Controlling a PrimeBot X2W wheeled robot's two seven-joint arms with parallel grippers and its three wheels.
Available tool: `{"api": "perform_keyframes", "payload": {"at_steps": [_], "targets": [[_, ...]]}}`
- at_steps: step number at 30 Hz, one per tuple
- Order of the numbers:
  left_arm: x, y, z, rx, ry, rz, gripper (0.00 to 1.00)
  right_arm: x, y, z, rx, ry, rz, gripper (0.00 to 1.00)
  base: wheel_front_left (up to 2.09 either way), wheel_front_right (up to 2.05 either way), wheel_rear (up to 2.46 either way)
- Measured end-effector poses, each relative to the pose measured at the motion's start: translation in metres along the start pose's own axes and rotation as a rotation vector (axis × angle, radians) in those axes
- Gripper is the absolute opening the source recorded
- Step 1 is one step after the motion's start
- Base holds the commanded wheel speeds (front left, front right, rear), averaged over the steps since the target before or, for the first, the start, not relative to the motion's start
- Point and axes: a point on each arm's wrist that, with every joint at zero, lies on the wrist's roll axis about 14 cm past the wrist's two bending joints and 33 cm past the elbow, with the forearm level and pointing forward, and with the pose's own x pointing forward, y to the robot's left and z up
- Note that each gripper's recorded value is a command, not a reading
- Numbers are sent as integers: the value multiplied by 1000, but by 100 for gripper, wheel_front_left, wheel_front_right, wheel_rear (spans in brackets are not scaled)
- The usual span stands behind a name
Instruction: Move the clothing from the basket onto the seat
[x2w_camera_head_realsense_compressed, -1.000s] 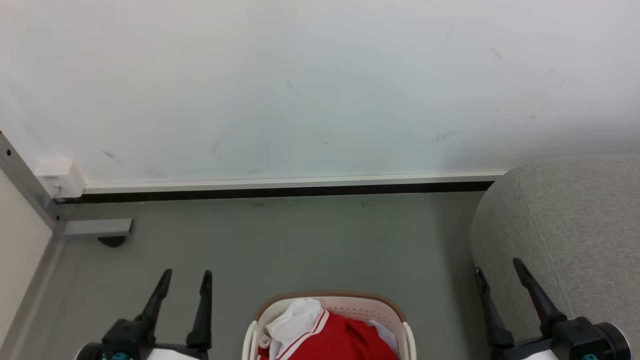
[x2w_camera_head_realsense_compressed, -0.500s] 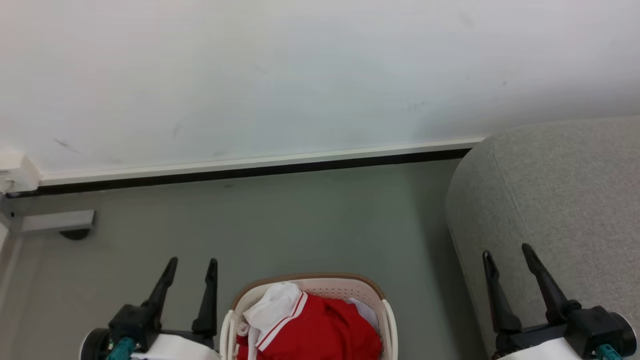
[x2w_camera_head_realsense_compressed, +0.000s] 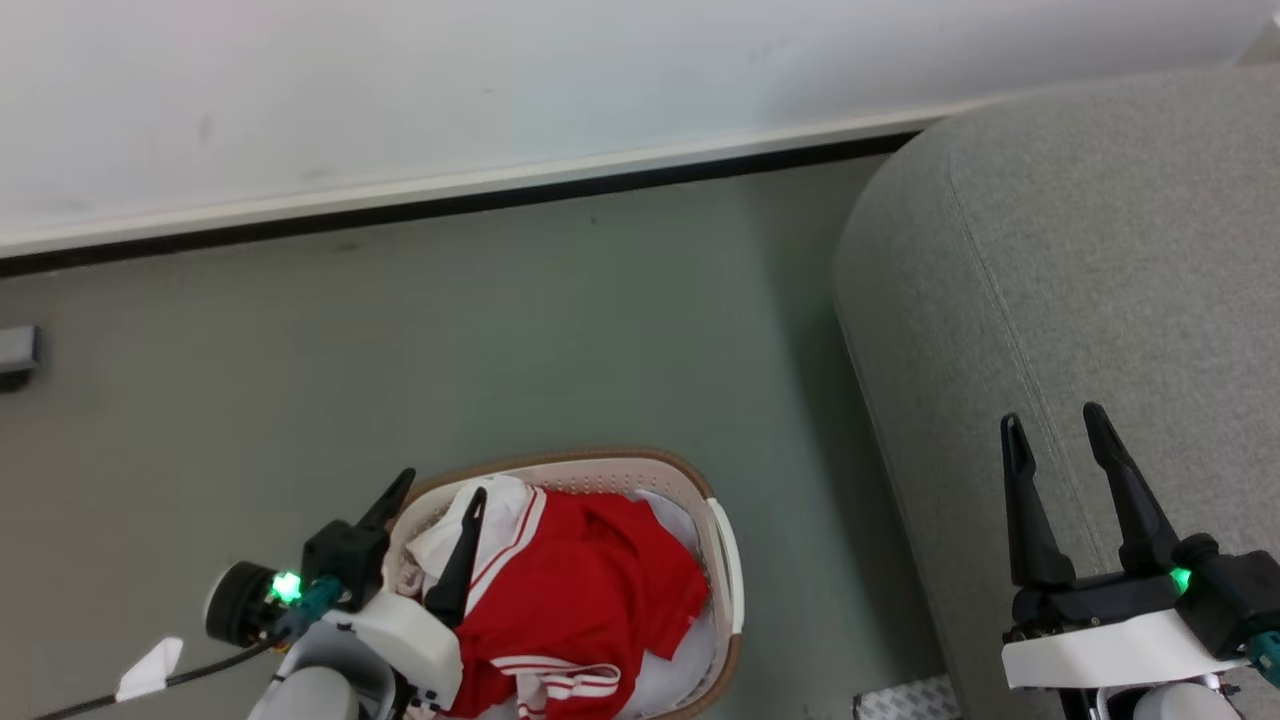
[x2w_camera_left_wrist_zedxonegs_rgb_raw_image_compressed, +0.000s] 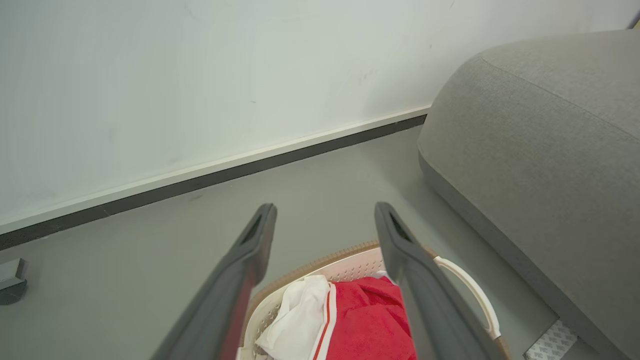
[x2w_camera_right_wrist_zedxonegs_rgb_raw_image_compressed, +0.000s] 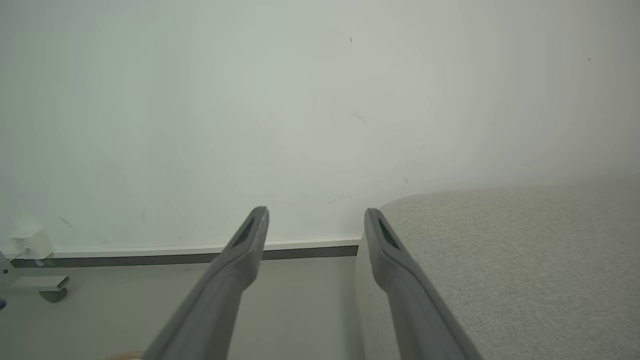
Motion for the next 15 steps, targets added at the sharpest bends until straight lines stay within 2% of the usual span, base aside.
{"api": "perform_keyframes", "payload": {"at_steps": [7, 15], "targets": [[32, -28, -63, 78, 200, -176, 100, 15, -21, -3, -4, -2, -56, 100, 0, 0, 0], [40, -72, -138, 144, 439, -402, 100, 27, -42, -2, -10, -13, -110, 100, 0, 0, 0]]}}
